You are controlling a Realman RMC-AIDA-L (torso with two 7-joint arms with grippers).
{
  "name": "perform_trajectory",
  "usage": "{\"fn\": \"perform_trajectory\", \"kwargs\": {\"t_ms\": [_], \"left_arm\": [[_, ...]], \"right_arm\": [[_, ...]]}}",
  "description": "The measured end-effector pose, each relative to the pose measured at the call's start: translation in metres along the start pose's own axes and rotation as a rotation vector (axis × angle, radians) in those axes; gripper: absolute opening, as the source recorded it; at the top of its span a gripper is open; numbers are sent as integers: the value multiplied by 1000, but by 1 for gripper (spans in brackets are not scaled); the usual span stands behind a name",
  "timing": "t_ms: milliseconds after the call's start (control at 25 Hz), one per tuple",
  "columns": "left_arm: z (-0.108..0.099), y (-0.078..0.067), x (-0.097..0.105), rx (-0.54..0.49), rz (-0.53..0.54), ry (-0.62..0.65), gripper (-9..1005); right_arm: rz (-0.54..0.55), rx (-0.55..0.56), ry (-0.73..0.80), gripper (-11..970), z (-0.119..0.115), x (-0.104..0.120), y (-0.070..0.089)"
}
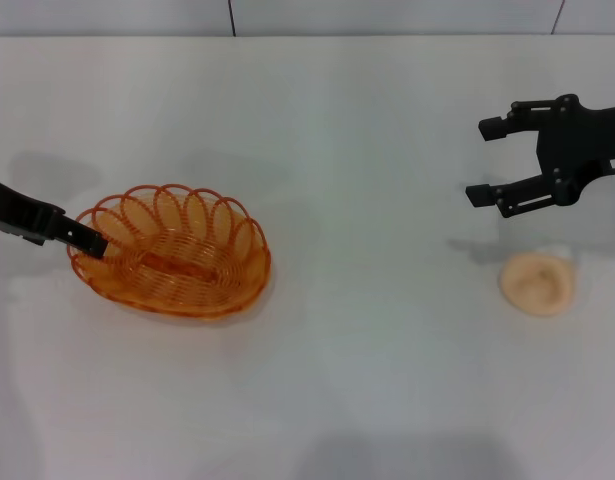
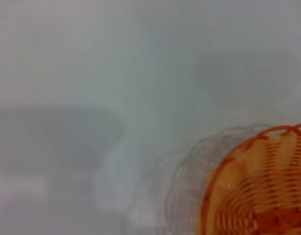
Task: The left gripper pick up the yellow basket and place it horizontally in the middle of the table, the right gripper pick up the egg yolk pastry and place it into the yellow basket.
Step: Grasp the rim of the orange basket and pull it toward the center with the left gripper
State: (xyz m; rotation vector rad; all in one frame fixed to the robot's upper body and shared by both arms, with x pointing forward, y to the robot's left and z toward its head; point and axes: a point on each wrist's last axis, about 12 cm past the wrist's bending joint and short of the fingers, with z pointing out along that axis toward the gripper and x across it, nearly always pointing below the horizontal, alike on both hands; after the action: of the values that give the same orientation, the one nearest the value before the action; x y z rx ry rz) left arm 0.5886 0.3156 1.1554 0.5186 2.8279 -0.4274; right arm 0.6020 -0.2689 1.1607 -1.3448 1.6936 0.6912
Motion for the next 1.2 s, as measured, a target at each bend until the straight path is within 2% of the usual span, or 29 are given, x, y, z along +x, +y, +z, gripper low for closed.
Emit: {"fn": "perform_trajectory", "kwargs": {"t_ms": [680, 920, 1200], "left_arm": [[24, -4, -14, -9, 36, -26, 860], [28, -8, -14, -10, 49, -11, 716], [34, -12, -15, -10, 51, 9, 386]], "right_arm": [[-9, 11, 0, 815, 2, 0, -1], [-10, 19, 1, 811, 2, 0, -2], [-21, 18, 2, 806, 2, -3, -3]]}}
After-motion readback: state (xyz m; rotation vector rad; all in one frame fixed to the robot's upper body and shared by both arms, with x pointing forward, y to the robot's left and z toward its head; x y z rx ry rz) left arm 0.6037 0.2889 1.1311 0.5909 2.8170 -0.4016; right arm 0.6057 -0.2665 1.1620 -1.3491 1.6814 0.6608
